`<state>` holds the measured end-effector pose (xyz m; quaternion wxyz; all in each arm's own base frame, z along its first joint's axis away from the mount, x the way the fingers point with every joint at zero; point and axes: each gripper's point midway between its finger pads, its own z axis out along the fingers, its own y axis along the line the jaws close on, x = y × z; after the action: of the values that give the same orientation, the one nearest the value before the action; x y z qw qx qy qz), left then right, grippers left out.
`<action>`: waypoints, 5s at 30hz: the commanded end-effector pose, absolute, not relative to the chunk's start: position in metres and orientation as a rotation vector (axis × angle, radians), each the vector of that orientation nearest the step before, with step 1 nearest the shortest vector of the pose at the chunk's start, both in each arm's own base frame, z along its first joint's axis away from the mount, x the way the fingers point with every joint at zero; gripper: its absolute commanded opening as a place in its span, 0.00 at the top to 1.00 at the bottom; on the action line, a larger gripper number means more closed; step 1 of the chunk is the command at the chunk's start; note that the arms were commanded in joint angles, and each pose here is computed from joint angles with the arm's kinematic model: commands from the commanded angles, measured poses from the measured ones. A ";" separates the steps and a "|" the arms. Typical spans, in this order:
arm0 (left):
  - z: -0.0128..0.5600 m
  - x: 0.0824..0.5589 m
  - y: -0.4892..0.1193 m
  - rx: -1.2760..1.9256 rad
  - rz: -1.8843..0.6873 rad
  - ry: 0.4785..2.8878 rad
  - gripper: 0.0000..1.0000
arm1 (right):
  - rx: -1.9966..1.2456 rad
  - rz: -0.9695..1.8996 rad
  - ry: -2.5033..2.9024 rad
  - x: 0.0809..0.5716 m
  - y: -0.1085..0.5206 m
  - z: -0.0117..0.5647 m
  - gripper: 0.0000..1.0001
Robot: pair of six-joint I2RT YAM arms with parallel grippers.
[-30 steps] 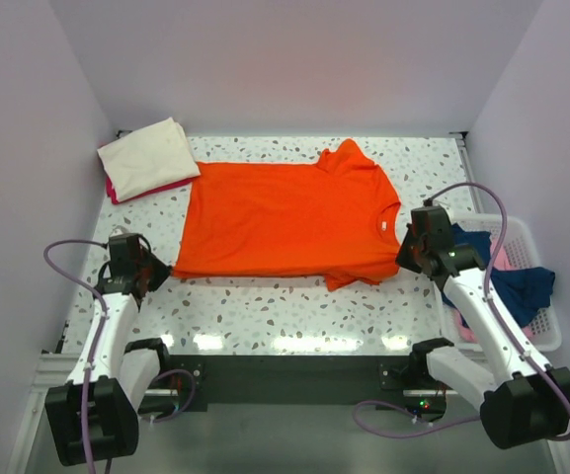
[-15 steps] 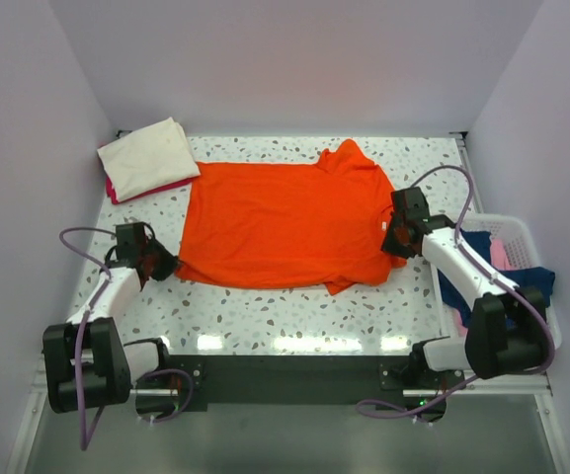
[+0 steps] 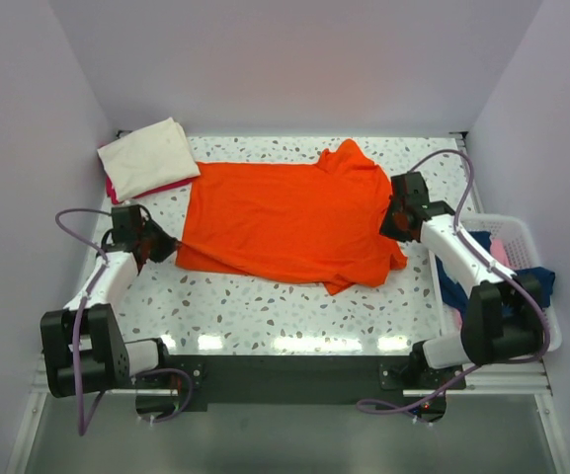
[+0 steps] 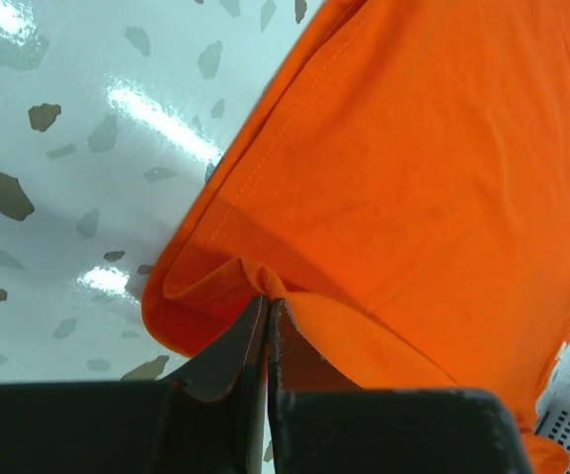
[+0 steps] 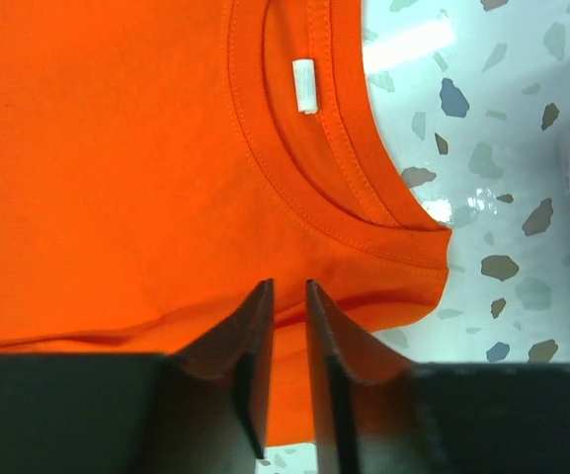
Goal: Fold and stack the t-shirts
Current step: Fold the tshirt
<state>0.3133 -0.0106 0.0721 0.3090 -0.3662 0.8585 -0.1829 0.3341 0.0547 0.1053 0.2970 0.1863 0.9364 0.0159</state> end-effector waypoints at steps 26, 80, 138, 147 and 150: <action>0.075 0.268 -0.019 -0.940 -0.487 2.269 0.95 | 0.564 0.190 2.484 0.275 0.060 0.080 0.93; 0.038 0.203 -0.015 -1.183 -0.132 2.303 0.79 | 0.479 0.136 2.475 0.252 0.048 0.106 0.92; 0.066 0.228 -0.022 -1.025 -0.233 2.243 1.00 | 0.515 0.120 2.453 0.235 0.040 0.138 1.00; 0.079 0.223 -0.019 -1.028 -0.211 2.263 1.00 | 0.530 0.080 2.467 0.235 0.035 0.132 1.00; 0.072 0.218 -0.024 -1.032 -0.232 2.286 1.00 | 0.537 0.086 2.459 0.239 0.035 0.131 1.00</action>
<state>0.2209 -0.0207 0.0682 0.3116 -0.3947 0.8606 -0.0803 0.2315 0.0406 0.1242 0.2940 0.1923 0.9354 0.0408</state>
